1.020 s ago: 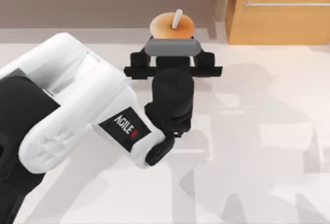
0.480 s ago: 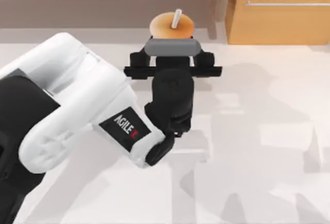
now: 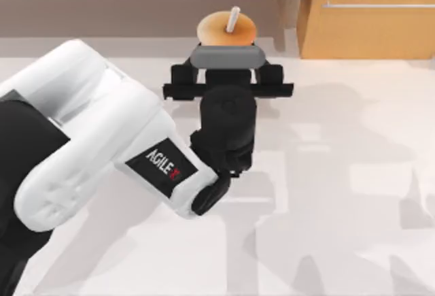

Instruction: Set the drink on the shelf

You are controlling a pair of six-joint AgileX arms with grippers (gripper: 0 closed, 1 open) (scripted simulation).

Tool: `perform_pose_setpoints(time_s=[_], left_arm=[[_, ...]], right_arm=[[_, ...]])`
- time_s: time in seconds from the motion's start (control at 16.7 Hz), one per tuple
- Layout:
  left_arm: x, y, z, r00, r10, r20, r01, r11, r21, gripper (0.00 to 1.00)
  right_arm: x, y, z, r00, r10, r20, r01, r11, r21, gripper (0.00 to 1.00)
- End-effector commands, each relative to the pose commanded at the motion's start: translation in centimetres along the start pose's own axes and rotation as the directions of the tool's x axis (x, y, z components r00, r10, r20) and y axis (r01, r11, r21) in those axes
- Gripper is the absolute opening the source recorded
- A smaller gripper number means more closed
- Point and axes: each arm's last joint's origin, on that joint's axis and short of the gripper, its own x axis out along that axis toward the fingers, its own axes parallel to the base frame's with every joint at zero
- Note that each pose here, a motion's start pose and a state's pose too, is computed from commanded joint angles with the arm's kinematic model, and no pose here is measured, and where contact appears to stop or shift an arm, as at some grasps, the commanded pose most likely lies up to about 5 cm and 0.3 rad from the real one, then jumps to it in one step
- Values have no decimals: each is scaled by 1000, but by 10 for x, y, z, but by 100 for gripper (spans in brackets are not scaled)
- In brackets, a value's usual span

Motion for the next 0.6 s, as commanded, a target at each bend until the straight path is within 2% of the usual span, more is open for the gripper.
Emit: perform_pose_setpoints(time_s=[0.12, 0.36, 0.6], left_arm=[[2, -1, 6, 1000, -2, 15, 3, 1000, -14, 0], [9, 0, 43, 997, -30, 75, 35, 997, -68, 0], [18, 12, 80, 993, -65, 96, 73, 994, -79, 0]], right_arm=[[0, 0, 0, 1000, 0, 0, 0, 1000, 0, 100], [0, 0, 0, 1000, 0, 0, 0, 1000, 0, 100], [0, 0, 0, 1000, 0, 0, 0, 1000, 0, 100]])
